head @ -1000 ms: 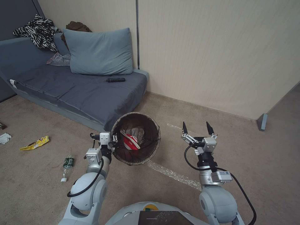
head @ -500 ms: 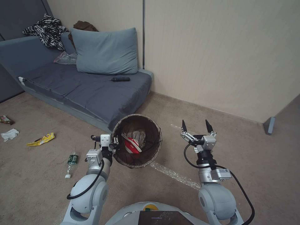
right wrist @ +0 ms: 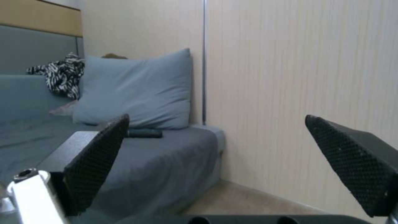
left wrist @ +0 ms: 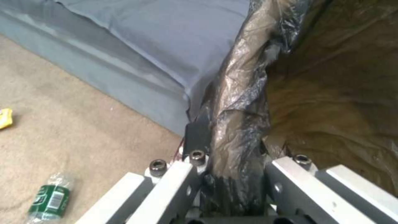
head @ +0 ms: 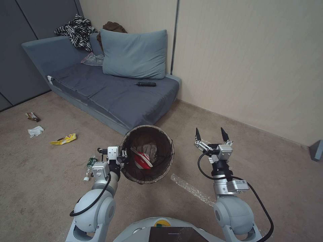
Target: Pick up the trash bin, then pick up the garbage from the floor and place it into the trash bin.
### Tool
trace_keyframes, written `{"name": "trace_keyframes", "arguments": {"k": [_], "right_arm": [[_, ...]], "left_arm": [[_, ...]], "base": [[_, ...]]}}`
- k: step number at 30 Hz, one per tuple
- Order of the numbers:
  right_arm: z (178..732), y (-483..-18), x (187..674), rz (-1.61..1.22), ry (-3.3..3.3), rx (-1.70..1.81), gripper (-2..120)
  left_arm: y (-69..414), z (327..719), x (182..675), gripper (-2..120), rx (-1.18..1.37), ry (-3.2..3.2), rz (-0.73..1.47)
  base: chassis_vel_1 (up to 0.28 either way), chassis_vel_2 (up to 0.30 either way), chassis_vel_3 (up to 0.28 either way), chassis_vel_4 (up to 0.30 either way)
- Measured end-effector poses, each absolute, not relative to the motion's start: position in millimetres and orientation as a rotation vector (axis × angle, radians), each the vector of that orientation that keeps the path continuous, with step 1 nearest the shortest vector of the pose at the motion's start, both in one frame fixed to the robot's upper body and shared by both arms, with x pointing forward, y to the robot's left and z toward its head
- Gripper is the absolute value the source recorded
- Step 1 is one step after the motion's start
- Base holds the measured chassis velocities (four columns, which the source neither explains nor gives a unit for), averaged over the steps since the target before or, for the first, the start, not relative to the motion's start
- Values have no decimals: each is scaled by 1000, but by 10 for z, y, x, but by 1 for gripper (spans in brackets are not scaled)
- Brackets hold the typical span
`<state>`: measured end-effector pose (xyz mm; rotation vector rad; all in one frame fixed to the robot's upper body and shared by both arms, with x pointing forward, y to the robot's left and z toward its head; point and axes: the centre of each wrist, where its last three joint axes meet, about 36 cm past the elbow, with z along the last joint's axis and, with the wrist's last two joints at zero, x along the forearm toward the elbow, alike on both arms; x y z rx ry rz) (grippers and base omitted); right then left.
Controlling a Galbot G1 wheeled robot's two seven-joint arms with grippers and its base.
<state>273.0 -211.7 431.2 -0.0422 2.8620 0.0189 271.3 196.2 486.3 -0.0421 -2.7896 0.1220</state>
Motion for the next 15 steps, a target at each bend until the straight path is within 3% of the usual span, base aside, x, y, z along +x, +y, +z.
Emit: {"name": "trace_keyframes", "arguments": {"k": [15], "right_arm": [[4326, -2111, 2740, 25, 2876, -74, 100]], "left_arm": [[1974, 4880, 2693, 2, -42, -2785, 124]], "base": [[8, 5, 6, 5]]}}
